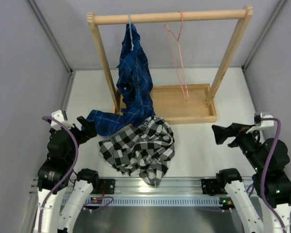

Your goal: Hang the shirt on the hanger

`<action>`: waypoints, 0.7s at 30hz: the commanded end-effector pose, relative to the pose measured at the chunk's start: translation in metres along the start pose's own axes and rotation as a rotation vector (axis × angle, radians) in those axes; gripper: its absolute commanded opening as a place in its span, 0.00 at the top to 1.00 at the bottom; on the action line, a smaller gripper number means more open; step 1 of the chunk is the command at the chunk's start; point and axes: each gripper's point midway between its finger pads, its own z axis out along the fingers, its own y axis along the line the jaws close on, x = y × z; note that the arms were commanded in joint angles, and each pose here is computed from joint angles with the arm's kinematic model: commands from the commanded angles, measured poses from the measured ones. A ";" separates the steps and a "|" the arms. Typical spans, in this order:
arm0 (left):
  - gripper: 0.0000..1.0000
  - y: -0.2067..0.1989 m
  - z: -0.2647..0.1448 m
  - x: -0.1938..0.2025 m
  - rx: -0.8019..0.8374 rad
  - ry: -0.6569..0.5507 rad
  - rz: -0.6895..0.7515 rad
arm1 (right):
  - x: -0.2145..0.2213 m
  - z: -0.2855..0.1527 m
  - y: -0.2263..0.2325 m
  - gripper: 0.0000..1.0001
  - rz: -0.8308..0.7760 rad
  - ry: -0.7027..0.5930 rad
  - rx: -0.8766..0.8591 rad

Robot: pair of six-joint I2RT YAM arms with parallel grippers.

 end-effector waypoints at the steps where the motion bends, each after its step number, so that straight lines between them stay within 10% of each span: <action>1: 0.02 -0.005 0.004 -0.013 0.013 -0.055 -0.021 | -0.022 -0.003 0.003 0.00 -0.017 -0.103 -0.007; 12: 0.02 -0.004 0.004 -0.013 0.009 -0.054 -0.019 | 0.031 0.044 0.069 0.00 0.185 0.147 -0.461; 21: 0.02 -0.004 0.007 -0.011 0.001 -0.045 -0.015 | 0.092 0.102 0.073 0.08 0.114 0.276 -0.304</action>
